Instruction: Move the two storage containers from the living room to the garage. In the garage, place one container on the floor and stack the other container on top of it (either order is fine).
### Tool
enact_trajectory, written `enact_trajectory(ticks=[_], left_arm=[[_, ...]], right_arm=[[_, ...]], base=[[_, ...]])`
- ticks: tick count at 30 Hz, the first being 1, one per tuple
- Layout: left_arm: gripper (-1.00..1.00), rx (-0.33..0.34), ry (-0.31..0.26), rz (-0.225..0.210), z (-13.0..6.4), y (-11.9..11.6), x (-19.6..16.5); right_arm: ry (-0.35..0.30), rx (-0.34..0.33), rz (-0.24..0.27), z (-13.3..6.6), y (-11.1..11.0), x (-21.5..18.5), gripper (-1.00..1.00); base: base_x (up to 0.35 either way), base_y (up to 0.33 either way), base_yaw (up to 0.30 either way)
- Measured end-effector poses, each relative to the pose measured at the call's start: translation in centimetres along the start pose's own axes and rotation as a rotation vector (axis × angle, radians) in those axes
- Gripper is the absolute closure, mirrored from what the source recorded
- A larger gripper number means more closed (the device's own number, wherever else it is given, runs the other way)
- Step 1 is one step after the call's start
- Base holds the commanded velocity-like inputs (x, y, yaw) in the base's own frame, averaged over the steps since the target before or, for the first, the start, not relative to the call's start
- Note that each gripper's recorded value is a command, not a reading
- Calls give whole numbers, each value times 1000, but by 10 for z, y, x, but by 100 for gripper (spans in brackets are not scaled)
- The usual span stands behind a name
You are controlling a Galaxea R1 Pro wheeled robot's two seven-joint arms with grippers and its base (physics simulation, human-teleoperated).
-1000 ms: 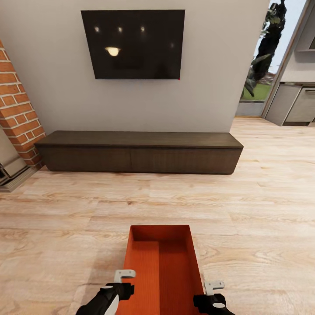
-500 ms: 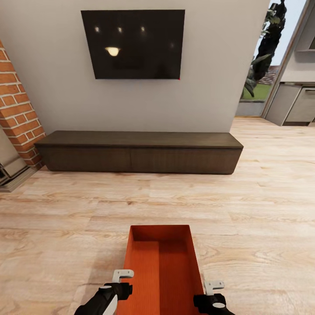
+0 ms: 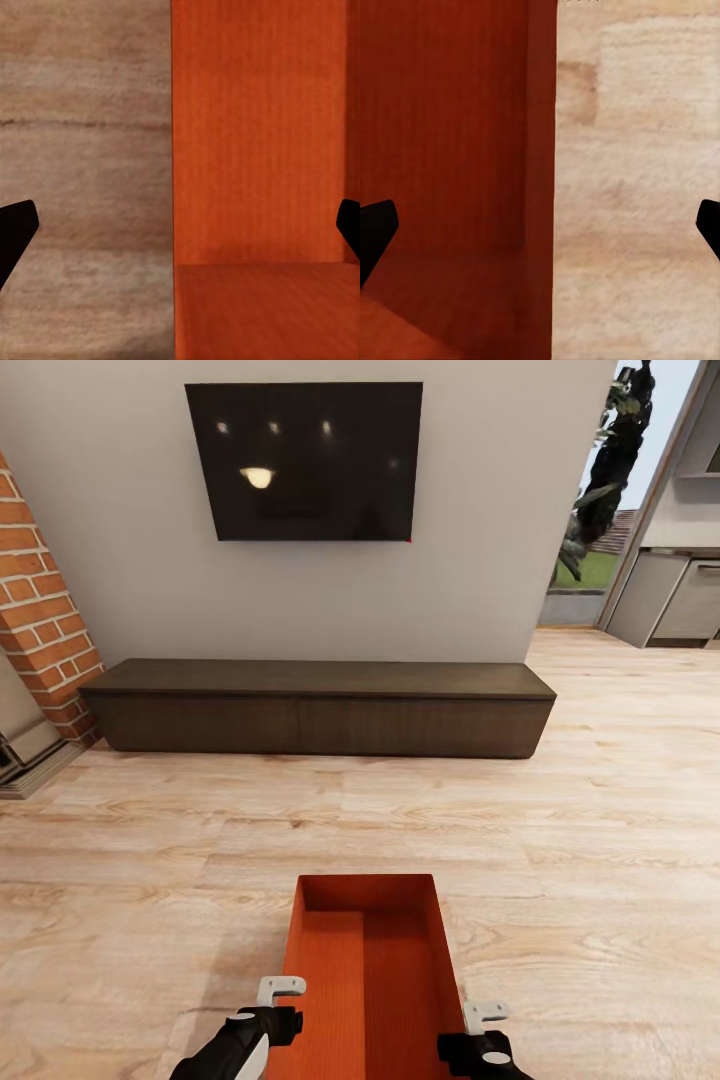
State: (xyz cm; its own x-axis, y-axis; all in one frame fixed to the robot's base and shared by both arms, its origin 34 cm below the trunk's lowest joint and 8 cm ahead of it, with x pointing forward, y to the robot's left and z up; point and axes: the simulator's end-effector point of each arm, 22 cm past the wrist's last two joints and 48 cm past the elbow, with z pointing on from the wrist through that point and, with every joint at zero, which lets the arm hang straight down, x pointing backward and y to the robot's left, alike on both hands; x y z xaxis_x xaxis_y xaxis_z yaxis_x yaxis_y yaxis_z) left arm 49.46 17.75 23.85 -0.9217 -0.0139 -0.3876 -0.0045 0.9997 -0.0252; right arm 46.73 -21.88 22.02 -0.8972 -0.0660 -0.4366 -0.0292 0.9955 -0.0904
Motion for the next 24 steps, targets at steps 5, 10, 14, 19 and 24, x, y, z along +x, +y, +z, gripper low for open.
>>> enact_trajectory(ticks=[5, 10, 14, 19, 24], left_arm=[[-100, -1, 0, 0, 0, 0, 0], [-100, -1, 1, 0, 0, 0, 1], [-100, -1, 2, 0, 0, 0, 1], [-100, -1, 2, 0, 0, 0, 1], [-100, -1, 2, 0, 0, 0, 1]], right_arm=[[-2, -1, 0, 0, 1, 0, -100], [-2, -1, -2, 0, 0, 0, -100], [1, 1, -3, 0, -1, 0, -100], [4, 7, -1, 0, -1, 1, -100], [4, 7, 0, 0, -1, 1, -100]], base=[[0, 0, 0], [0, 0, 0], [0, 0, 0], [0, 0, 0], [0, 0, 133]])
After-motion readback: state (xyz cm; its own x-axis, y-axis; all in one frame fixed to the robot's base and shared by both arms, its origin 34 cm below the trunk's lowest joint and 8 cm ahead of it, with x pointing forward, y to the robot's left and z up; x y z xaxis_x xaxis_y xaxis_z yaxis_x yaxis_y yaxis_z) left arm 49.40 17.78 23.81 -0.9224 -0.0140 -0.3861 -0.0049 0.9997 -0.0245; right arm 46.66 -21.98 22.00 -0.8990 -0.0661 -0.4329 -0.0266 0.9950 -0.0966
